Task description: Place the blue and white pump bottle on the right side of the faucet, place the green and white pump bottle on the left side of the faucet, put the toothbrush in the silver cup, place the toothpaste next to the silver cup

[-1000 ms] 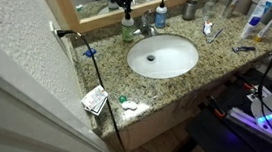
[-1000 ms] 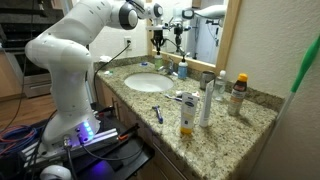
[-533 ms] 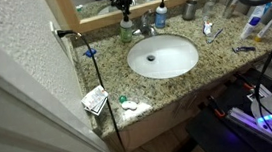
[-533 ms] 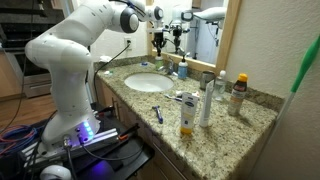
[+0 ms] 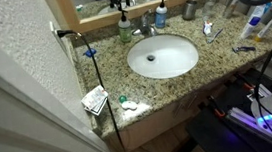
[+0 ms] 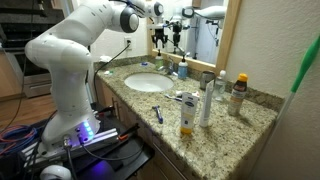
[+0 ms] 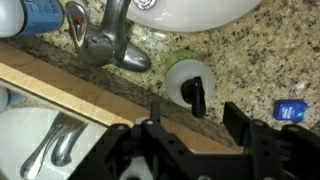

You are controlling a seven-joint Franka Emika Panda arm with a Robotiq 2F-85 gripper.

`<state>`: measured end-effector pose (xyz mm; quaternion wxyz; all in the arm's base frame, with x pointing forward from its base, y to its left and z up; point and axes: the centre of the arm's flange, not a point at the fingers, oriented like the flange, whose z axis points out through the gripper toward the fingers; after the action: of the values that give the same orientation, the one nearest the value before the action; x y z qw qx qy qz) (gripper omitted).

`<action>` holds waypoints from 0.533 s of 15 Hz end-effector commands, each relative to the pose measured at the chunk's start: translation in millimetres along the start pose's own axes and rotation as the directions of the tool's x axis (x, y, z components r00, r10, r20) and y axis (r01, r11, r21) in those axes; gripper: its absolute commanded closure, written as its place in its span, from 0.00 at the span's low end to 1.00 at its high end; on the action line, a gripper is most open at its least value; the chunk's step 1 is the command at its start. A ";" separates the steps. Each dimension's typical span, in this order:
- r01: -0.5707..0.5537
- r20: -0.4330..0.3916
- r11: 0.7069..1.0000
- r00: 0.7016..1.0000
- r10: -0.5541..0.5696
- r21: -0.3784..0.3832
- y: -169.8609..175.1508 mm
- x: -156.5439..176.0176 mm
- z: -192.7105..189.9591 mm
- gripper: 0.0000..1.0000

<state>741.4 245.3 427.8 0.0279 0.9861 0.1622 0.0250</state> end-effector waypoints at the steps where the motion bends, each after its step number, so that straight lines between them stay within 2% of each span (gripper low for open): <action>1: 0.038 -0.028 0.999 0.999 -0.038 -0.006 -1.1 -2.4 -42.7 0.03; 3: 0.051 -0.025 0.999 0.998 -0.052 -0.011 -3.7 -16.2 -67.3 0.00; 4: 0.053 0.028 0.998 0.998 -0.053 -0.018 -5.2 -26.7 -81.1 0.00; 5: 0.069 0.116 0.997 0.991 -0.064 -0.038 -4.9 -46.6 -95.3 0.00; 6: 0.089 0.165 0.996 0.983 -0.084 -0.024 -1.0 -70.5 -110.7 0.00; 8: 0.103 0.279 0.993 0.957 -0.082 -0.062 12.5 -109.7 -140.8 0.00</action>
<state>685.2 236.2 524.6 0.0553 0.9798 0.1868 -0.0457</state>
